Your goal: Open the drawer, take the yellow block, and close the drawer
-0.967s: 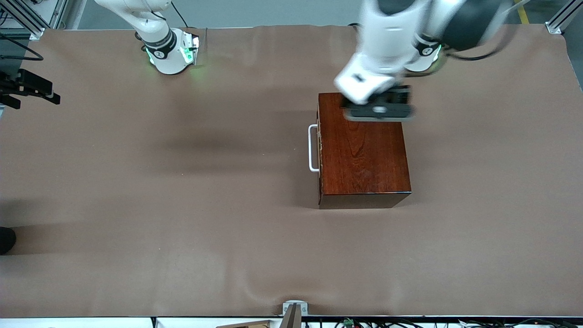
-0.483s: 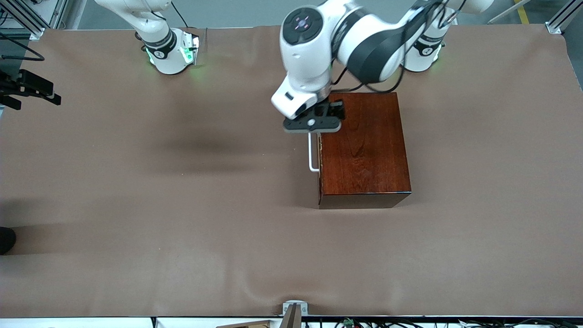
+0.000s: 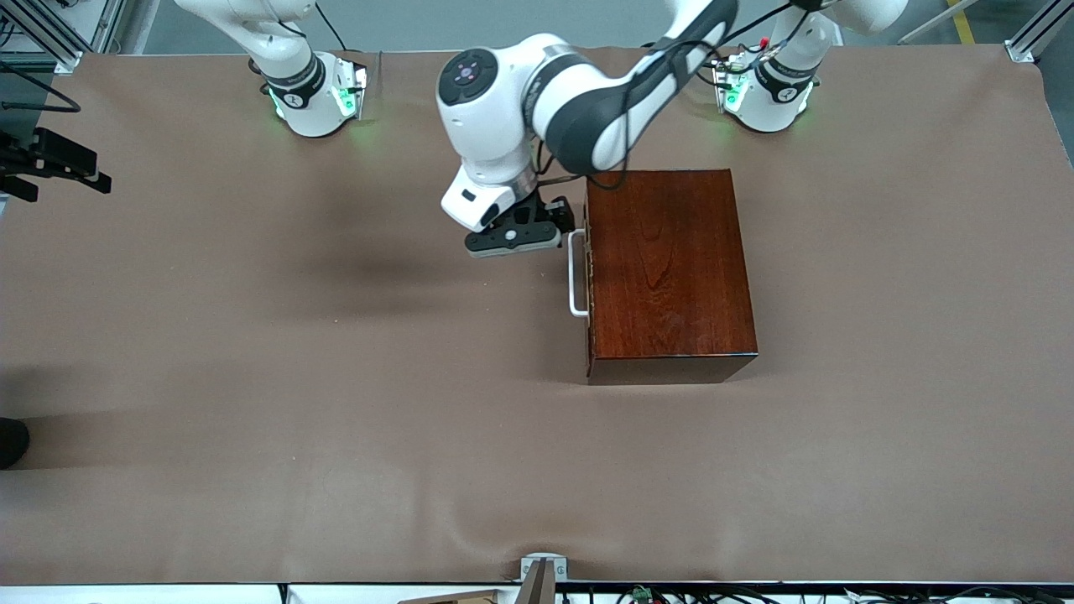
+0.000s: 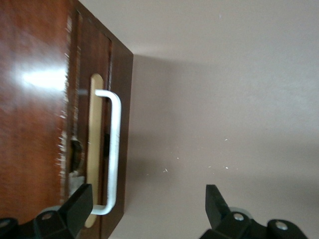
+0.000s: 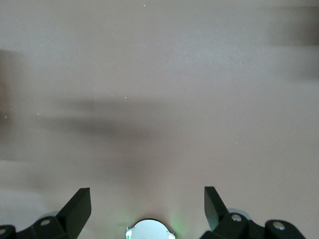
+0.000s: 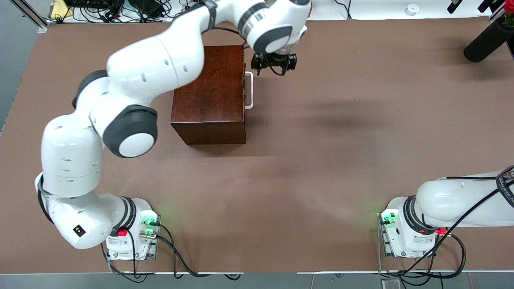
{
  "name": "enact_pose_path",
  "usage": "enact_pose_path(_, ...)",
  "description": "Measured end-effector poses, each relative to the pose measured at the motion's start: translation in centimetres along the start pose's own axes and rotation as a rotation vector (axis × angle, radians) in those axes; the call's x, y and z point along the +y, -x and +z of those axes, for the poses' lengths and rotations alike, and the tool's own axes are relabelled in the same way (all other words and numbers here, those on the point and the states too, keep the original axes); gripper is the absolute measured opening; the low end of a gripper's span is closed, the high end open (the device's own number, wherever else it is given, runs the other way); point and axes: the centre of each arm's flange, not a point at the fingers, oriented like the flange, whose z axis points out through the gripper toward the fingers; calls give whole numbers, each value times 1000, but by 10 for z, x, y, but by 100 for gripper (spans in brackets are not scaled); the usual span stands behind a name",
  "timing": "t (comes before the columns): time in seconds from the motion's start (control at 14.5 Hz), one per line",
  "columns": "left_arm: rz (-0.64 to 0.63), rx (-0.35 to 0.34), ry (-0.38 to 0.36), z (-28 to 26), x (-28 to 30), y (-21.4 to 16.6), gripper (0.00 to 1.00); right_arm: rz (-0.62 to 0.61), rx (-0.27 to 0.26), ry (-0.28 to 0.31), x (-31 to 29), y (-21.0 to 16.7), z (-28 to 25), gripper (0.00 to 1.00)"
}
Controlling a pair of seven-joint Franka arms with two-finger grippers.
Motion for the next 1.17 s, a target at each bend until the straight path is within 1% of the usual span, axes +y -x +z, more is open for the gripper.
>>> enact_pose_path(0.35, 11, -42, -99, 53, 8, 8, 100, 20, -22, -6, 10, 4, 2, 100)
enact_pose_path(0.48, 19, -42, -129, 64, 9, 10, 100, 23, -34, -9, 11, 6, 3, 100)
enact_pose_path(0.83, 18, -42, -195, 79, 2, 6, 100, 22, -37, -9, 11, 5, 4, 100)
enact_pose_path(1.04, 26, -58, -224, 102, 3, 7, 100, 17, -37, -8, 8, 5, 4, 100)
enact_pose_path(1.17, 43, -53, -254, 120, 4, 7, 100, 15, -38, -8, 7, 4, 5, 100)
